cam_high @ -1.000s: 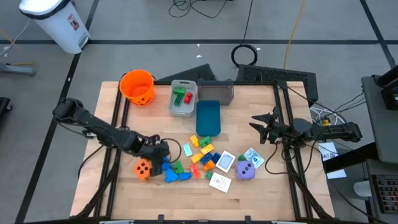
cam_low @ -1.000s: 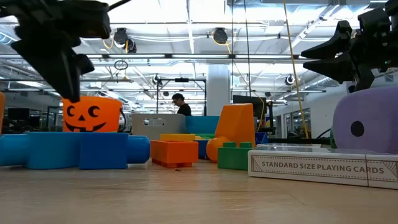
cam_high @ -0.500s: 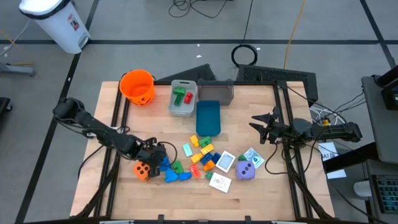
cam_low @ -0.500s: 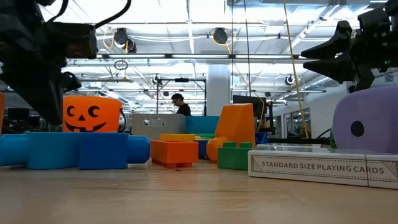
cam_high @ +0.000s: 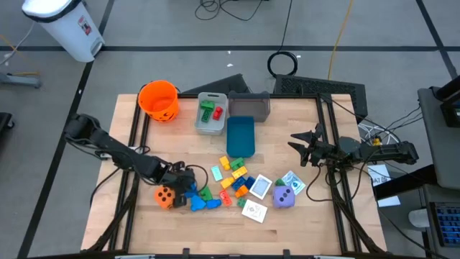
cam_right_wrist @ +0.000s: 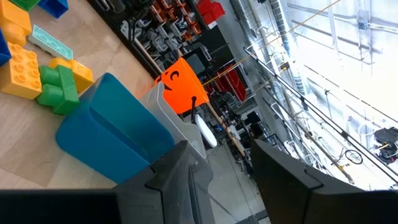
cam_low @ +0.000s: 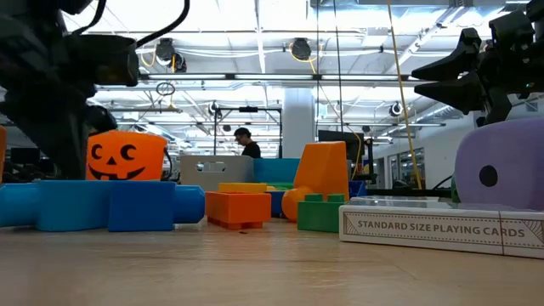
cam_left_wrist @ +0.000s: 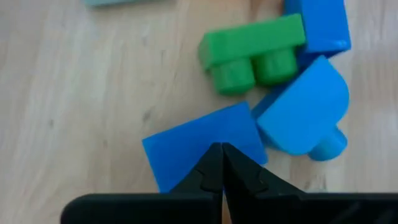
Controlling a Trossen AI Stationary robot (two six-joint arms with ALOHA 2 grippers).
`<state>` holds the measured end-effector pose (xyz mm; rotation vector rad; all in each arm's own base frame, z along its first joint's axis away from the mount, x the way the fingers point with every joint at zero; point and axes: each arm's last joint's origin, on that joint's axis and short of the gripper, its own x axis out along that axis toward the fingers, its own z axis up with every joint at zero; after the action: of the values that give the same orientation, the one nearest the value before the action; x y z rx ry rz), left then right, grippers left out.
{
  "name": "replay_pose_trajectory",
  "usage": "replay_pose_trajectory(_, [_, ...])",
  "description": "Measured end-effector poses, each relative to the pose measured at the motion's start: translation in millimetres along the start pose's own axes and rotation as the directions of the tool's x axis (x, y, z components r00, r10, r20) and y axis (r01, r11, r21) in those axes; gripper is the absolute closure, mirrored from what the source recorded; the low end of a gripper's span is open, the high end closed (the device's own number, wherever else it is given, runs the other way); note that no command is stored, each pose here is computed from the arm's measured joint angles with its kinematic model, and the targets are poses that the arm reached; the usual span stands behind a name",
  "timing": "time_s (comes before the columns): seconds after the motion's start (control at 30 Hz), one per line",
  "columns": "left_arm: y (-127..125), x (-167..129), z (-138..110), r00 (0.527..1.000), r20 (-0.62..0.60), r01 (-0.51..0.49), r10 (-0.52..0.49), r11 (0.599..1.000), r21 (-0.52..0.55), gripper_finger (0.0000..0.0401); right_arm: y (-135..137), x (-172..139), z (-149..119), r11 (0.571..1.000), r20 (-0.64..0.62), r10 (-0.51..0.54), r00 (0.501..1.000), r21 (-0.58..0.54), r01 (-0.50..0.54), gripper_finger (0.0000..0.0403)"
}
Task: Pick & Place Toys
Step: Put the blue 2 stud gamepiece into the white bin
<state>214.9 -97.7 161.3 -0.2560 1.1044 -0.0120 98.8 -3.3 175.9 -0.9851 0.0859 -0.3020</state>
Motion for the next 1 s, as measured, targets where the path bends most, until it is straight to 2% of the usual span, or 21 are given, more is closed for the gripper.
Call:
replay_pose_trajectory(0.1, [-2.3,5.4,1.2,1.000,-0.006,0.023,-0.023,1.000,-0.002,0.0393,0.0,0.0,0.0,1.000,0.000,0.000,1.000,0.000,0.000,0.0234])
replay_pose_trajectory(0.2, [-1.3,7.3,2.0,1.000,0.003,0.004,-0.004,1.000,0.000,0.0385,0.0,0.0,0.0,1.000,0.000,0.000,1.000,0.000,0.000,0.0234])
replay_pose_trajectory(0.37, [7.9,7.8,6.7,0.992,0.062,-0.110,0.111,0.994,-0.025,0.0397,0.0,0.0,0.0,1.000,0.000,0.000,1.000,0.000,0.000,0.0234])
replay_pose_trajectory(0.5, [17.5,8.1,11.5,0.978,0.092,-0.179,0.185,0.982,-0.062,0.0387,0.0,0.0,0.0,1.000,0.000,0.000,1.000,0.000,0.000,0.0234])
replay_pose_trajectory(0.7, [38.1,7.4,21.2,0.928,0.148,-0.310,0.341,0.930,-0.196,0.0393,0.0,0.0,0.0,1.000,0.000,0.000,1.000,0.000,0.000,0.0234])
replay_pose_trajectory(0.87, [53.9,6.5,27.8,0.913,0.144,-0.333,0.383,0.900,-0.282,0.0387,0.0,0.0,0.0,1.000,0.000,0.000,1.000,0.000,0.000,0.0234])
replay_pose_trajectory(1.0, [62.2,5.8,31.1,0.899,0.147,-0.371,0.412,0.896,-0.243,0.0356,0.0,0.0,0.0,1.000,0.000,0.000,1.000,0.000,0.000,0.0234])
